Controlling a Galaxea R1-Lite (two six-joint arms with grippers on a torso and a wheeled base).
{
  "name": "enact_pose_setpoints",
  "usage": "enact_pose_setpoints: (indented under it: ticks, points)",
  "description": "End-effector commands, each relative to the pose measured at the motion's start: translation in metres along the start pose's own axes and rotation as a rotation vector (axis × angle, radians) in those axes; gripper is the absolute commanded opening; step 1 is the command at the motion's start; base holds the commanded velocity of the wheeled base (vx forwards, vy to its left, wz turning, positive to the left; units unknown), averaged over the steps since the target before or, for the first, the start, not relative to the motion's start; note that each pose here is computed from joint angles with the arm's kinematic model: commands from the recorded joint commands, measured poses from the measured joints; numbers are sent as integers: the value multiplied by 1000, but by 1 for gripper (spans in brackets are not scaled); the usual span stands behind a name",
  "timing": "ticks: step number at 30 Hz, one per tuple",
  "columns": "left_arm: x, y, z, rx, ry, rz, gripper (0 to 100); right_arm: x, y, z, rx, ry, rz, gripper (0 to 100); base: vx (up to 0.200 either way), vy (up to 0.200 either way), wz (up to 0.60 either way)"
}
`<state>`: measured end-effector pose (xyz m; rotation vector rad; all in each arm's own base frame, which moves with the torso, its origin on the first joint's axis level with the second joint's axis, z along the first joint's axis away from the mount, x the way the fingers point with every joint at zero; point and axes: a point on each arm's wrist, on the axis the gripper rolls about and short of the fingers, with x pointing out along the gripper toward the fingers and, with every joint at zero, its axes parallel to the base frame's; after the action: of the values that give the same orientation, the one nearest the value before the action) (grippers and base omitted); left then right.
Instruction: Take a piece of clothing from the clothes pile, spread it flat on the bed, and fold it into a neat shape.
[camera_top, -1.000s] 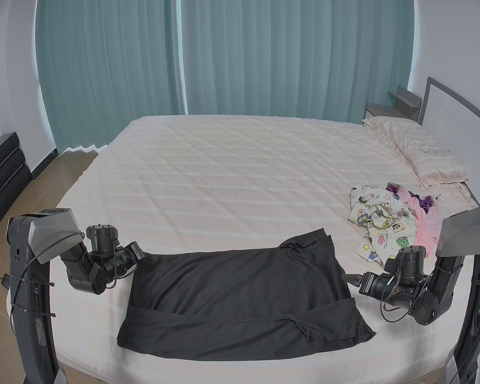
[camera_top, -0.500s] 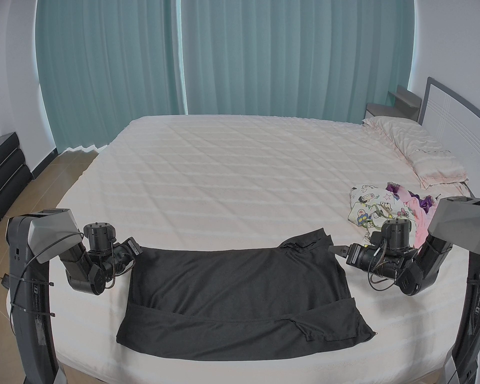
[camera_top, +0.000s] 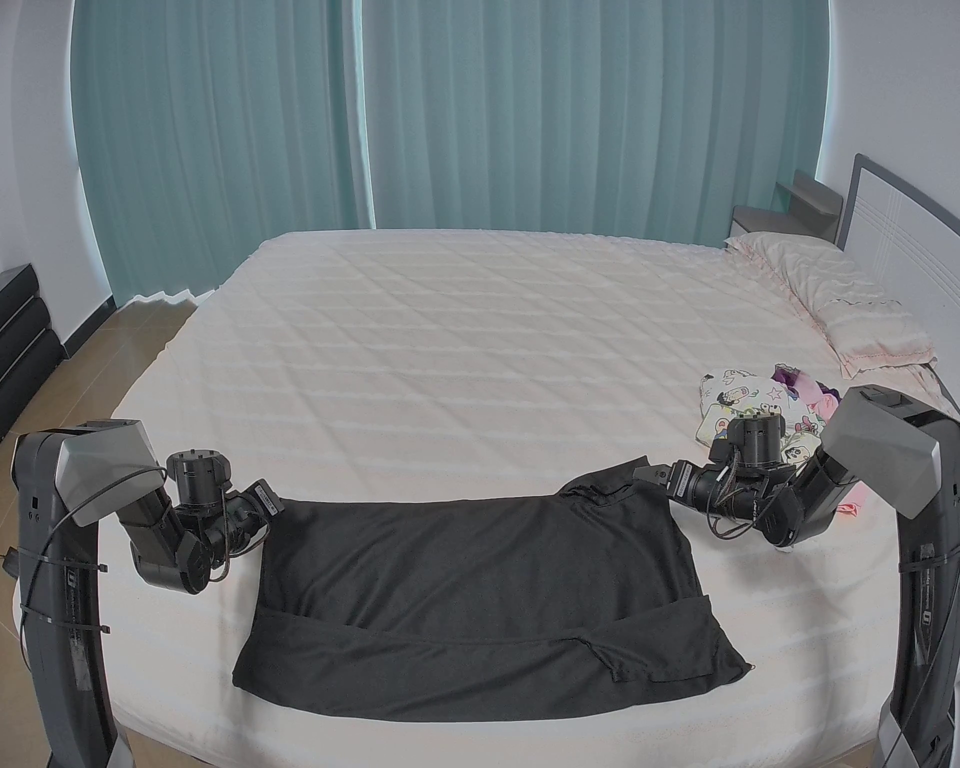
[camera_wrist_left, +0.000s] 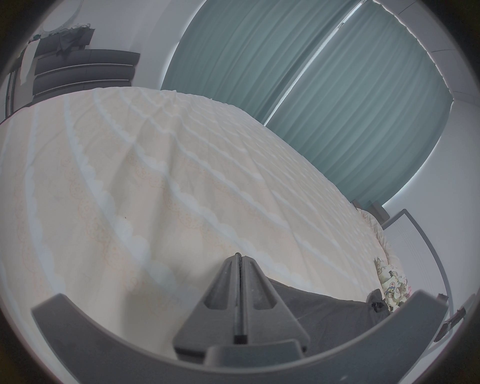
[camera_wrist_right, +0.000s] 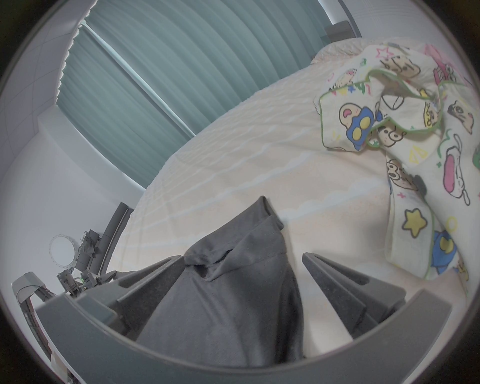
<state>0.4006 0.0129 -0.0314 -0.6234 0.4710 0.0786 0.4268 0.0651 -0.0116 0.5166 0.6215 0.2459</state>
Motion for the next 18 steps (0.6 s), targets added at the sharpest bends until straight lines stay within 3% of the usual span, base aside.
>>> enact_pose_setpoints:
  ticks: [1,6,7,18]
  points:
    - [-1,1,-1,-3,4,3,0,23,-18,-6,25,32,-25,100,0,0,0]
    - [-2,0,1,-36,0,0,0,33,-21,-9,27,38,-26,100,0,0,0]
    - [-2,0,1,-37,-1,1,0,34,-21,-8,26,34,-24,0,0,0,0]
    - [-2,1,2,-39,-7,4,0,26,-14,17,101,-59,6,0,0,0,0]
